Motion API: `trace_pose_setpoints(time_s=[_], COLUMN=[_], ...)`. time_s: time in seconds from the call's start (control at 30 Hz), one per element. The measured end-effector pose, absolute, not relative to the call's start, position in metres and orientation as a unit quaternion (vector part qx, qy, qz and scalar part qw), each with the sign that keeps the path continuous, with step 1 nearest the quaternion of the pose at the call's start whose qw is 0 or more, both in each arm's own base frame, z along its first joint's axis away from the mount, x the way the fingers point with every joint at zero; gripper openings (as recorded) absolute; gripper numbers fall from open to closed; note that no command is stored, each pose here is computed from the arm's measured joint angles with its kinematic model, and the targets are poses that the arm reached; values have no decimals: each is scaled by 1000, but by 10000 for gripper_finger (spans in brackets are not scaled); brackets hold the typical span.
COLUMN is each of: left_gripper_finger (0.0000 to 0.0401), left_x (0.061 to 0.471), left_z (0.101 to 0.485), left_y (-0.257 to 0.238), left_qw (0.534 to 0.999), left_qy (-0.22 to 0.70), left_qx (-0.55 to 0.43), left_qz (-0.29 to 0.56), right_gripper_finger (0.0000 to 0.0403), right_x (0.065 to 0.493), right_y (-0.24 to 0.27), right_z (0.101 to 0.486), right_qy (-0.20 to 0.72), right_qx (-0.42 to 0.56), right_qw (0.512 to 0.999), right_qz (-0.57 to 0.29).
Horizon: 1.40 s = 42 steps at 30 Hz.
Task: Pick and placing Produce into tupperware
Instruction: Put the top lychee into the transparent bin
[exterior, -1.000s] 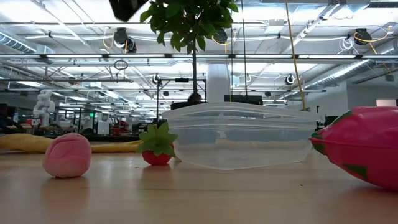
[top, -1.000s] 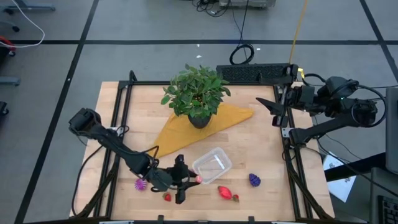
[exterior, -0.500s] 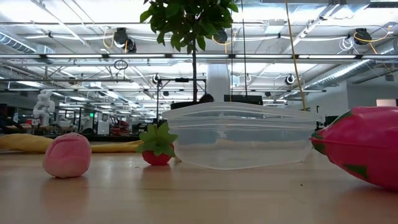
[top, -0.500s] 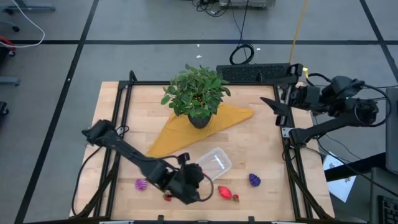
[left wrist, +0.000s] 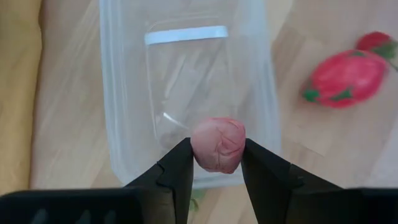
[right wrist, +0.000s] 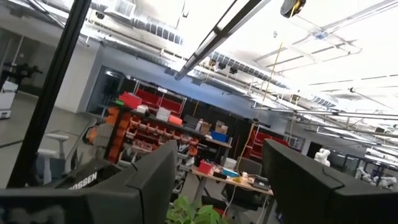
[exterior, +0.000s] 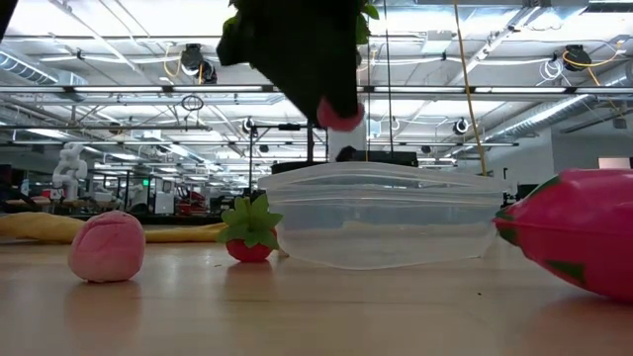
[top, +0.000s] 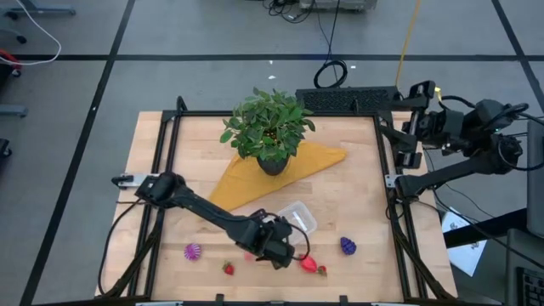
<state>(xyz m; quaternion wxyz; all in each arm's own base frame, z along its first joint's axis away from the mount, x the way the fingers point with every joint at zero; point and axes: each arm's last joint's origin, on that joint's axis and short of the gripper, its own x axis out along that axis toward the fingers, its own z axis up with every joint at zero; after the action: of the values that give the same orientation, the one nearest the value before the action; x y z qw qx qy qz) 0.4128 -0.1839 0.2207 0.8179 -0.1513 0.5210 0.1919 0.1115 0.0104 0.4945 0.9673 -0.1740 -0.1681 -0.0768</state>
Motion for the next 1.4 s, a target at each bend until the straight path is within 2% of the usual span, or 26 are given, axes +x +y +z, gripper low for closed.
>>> trace_pose_setpoints(time_s=[0.43,1.0,1.4], left_gripper_finger=[129,129,129], left_x=[425,436,436], left_z=[200,173,175], left_y=[-155,-154,-154], left_qw=[786,777,781], left_qy=[547,558,556], left_qx=[-165,-170,-168], left_qz=[236,235,231], right_gripper_finger=[228,228,228], right_x=[115,115,115], right_y=[11,11,11], right_z=[488,488,488], right_qy=[-136,-136,-134], right_qx=[-183,-180,-180], right_qw=[971,972,972], right_qz=[-70,-70,-69])
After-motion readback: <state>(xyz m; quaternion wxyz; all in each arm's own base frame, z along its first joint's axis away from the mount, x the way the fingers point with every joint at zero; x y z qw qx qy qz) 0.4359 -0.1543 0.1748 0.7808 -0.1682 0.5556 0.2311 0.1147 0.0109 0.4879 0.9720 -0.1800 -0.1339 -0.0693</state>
